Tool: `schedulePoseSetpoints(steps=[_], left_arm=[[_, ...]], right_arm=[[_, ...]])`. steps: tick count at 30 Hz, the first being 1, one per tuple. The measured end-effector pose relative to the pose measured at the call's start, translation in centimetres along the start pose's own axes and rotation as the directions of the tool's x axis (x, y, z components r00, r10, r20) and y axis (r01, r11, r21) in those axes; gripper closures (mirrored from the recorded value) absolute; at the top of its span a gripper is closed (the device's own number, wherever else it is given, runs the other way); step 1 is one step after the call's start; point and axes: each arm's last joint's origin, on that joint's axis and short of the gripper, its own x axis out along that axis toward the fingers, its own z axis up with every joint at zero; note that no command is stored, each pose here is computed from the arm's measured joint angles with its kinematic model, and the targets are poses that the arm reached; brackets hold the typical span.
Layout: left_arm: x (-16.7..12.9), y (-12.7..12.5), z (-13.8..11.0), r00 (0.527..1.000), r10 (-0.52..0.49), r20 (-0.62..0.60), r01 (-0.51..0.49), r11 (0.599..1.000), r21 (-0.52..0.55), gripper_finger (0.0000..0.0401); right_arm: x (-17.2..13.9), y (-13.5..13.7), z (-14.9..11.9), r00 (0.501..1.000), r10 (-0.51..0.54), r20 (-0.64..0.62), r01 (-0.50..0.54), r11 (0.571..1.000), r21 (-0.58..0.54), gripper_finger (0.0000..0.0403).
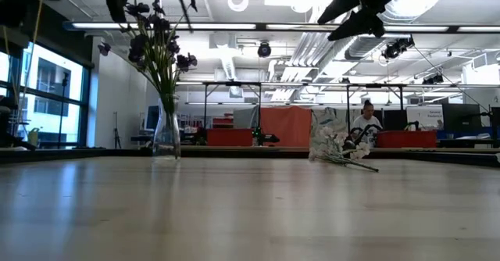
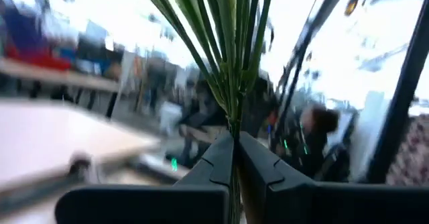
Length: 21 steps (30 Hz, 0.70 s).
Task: Sort flowers into vase by color
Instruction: Put the bottom left white flowers into the red vase
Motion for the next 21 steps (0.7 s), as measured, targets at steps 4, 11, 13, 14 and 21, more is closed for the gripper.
schedulePoseSetpoints(steps=[4,11,13,14,21], left_arm=[[1.2,1.5,0.4,0.997,0.062,0.044,-0.069,0.982,0.176,0.0401],[2.0,2.9,0.4,0.975,0.218,0.045,-0.221,0.922,0.319,0.0401],[2.1,3.4,0.1,0.949,0.312,0.032,-0.299,0.869,0.394,0.0401],[2.1,3.7,0.1,0.928,0.371,0.038,-0.352,0.836,0.422,0.0401],[3.0,6.2,0.6,0.844,0.528,0.101,-0.508,0.722,0.47,0.0401]], right_arm=[[1.0,0.2,-0.3,0.999,0.007,-0.034,-0.007,1.0,-0.008,0.0149],[1.1,0.4,-0.1,0.999,0.039,-0.023,-0.039,0.999,-0.017,0.0149],[1.0,0.4,0.0,0.999,0.043,-0.014,-0.043,0.999,-0.014,0.0149],[0.9,0.4,0.0,0.999,0.044,-0.01,-0.044,0.999,-0.013,0.0149],[0.9,0.5,0.2,0.998,0.054,0.012,-0.053,0.998,-0.026,0.0149]])
